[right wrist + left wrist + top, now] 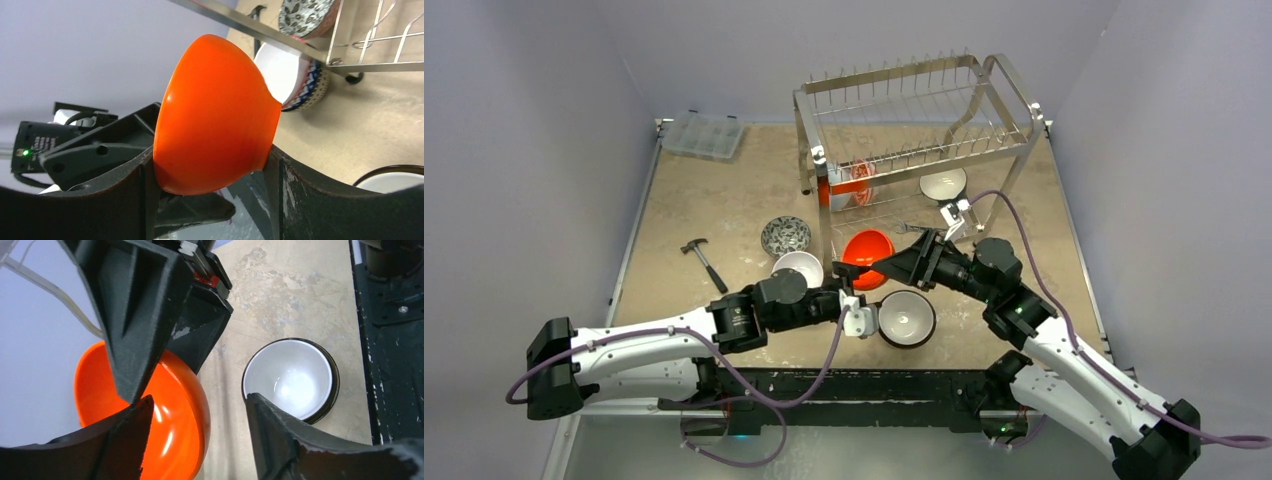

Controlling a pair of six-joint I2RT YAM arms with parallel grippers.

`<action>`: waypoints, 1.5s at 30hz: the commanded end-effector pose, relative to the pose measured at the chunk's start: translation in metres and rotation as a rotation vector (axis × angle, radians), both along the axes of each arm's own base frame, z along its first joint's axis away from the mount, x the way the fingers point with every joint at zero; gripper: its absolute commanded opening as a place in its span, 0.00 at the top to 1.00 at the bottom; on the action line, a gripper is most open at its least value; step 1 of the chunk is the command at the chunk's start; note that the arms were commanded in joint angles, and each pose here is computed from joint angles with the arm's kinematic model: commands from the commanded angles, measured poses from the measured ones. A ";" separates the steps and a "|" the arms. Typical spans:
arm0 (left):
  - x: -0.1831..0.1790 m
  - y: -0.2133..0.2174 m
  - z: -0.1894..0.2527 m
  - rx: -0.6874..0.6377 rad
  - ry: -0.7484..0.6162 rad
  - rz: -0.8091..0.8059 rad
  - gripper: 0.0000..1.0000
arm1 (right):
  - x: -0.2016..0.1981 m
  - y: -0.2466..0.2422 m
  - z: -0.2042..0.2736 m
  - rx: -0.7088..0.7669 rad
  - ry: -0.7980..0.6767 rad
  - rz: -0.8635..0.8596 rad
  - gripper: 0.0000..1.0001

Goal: Load the bowls into the dish rack
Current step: Pick up the bowl from the dish rack, then place the bowl in the dish rack.

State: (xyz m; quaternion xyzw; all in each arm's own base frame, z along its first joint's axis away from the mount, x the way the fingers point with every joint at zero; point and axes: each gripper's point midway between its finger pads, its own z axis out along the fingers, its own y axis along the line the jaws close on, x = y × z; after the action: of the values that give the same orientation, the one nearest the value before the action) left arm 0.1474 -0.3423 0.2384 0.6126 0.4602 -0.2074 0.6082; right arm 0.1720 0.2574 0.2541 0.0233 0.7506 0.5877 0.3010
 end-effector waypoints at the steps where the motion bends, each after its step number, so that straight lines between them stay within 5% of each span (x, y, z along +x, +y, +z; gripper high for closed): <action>1: 0.009 0.005 0.030 -0.138 0.016 0.082 0.26 | 0.014 -0.009 0.019 -0.036 -0.087 -0.083 1.00; 8: 0.036 0.036 0.048 -0.289 0.130 0.324 0.01 | 0.043 -0.020 -0.018 -0.220 -0.088 -0.195 1.00; 18: 0.075 0.099 0.055 -0.460 0.340 0.574 0.01 | 0.100 -0.012 -0.043 -0.394 -0.207 -0.272 1.00; 30: 0.088 0.160 0.019 -0.453 0.450 0.842 0.01 | 0.151 0.003 -0.045 -0.460 -0.351 -0.333 1.00; 45: 0.115 0.184 -0.014 -0.426 0.722 0.861 0.01 | 0.173 0.038 -0.083 -0.643 -0.427 -0.214 1.00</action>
State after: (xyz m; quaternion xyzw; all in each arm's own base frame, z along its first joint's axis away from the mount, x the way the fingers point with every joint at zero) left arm 0.2594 -0.1517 0.2121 0.1342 0.7954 -0.1519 0.5712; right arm 0.3260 0.2814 0.1406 -0.0853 0.8362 0.2948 0.4545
